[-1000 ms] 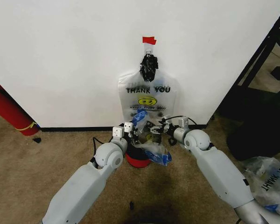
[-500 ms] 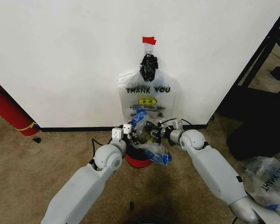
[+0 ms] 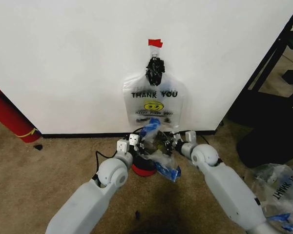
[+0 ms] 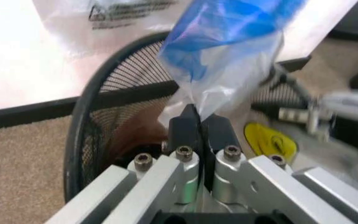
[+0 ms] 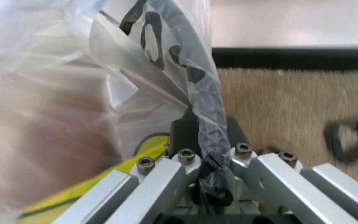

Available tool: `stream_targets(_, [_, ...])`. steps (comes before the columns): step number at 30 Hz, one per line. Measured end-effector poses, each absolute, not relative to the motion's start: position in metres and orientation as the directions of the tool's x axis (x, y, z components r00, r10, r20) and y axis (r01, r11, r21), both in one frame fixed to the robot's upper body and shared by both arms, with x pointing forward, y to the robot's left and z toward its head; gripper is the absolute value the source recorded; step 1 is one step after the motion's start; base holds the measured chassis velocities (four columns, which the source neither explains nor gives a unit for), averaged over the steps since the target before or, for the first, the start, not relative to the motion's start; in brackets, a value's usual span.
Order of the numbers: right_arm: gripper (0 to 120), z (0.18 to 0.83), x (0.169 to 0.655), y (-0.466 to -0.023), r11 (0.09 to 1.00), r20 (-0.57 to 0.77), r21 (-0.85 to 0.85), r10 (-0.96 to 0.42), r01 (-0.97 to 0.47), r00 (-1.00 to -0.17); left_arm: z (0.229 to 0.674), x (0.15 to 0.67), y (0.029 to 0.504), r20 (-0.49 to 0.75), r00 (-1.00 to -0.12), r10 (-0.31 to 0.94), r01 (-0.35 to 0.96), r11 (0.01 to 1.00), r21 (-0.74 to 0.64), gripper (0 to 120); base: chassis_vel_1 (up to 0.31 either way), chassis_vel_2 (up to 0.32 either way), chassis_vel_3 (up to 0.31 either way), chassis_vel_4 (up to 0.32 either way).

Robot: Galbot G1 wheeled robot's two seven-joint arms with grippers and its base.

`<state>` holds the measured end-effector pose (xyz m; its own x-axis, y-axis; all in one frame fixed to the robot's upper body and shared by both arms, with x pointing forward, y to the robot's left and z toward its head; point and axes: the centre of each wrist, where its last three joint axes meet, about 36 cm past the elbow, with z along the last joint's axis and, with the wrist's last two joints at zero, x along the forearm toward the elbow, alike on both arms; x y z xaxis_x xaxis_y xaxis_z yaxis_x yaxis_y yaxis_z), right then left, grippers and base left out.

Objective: Pick up the garbage bag from the wall and place it over the trash bin.

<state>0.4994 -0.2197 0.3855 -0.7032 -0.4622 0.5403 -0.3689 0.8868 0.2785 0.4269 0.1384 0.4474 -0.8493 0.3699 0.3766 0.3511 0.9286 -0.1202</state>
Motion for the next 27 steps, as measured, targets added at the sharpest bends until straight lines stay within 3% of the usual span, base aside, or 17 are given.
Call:
stream_targets(6, [0,0.371,0.443,-0.224,0.892,0.468,0.355,-0.429,-0.28,-0.773,0.45,0.395,0.138,0.327,-0.854,0.405,0.383,0.914,-0.134,0,0.0,0.0,0.0,0.0])
stream_targets(13, [0,0.377,0.396,-0.238,0.913,0.416,0.387,-0.299,-0.13,-0.859,0.455,0.346,0.137,0.303,-0.841,0.448,0.425,0.894,-0.143,0,0.0,0.0,0.0,0.0])
stream_targets(27, [0,0.419,0.337,-0.262,0.91,0.4,0.413,-0.227,-0.047,-0.888,0.449,0.32,0.152,0.261,-0.865,0.429,0.414,0.903,-0.114,0,0.0,0.0,0.0,0.0])
